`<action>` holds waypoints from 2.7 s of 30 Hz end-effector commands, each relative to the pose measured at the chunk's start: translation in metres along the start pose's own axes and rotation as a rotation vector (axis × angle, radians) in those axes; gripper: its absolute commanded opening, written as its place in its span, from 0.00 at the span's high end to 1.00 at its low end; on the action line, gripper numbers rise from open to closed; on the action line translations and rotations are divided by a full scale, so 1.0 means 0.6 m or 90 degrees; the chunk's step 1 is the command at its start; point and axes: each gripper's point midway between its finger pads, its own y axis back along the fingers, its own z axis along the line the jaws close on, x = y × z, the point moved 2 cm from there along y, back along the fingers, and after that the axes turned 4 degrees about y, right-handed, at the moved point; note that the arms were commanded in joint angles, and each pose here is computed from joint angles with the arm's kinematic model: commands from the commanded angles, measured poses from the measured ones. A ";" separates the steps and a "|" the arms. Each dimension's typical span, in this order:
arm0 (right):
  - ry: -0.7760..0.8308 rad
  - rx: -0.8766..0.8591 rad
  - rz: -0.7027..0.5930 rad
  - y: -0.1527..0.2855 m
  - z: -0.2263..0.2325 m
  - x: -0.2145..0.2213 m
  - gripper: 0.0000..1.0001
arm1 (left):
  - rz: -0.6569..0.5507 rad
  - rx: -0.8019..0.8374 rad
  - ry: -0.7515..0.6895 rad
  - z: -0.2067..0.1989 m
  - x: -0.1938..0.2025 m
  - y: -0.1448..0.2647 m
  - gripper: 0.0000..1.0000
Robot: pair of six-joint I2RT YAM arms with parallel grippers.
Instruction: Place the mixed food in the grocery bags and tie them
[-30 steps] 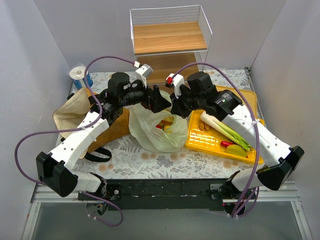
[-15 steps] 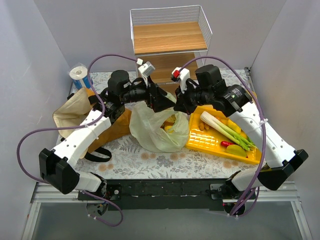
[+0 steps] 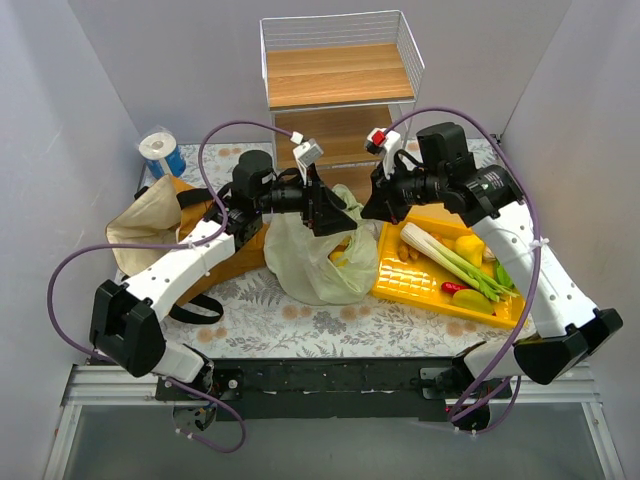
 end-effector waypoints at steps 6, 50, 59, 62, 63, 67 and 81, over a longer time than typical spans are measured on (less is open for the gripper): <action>-0.009 -0.067 -0.007 0.011 0.023 -0.014 0.99 | -0.067 -0.114 -0.137 0.019 -0.058 0.009 0.02; -0.045 -0.031 -0.033 -0.002 -0.027 -0.061 0.99 | 0.066 -0.043 0.008 0.036 0.116 -0.045 0.58; -0.064 0.041 -0.026 -0.005 -0.055 -0.054 0.93 | -0.033 -0.204 0.031 0.070 0.063 -0.025 1.00; -0.086 0.063 -0.026 -0.008 -0.063 -0.042 0.49 | -0.097 -0.306 0.054 0.091 0.036 0.013 1.00; -0.083 0.066 -0.035 -0.002 -0.057 -0.040 0.42 | -0.107 -0.320 0.075 0.095 0.037 0.021 1.00; -0.087 0.087 -0.048 -0.003 -0.052 -0.001 0.30 | -0.090 -0.359 0.131 0.117 0.071 0.049 1.00; -0.023 0.103 0.118 -0.148 0.014 0.119 0.53 | -0.009 -0.333 0.185 0.085 0.181 0.089 1.00</action>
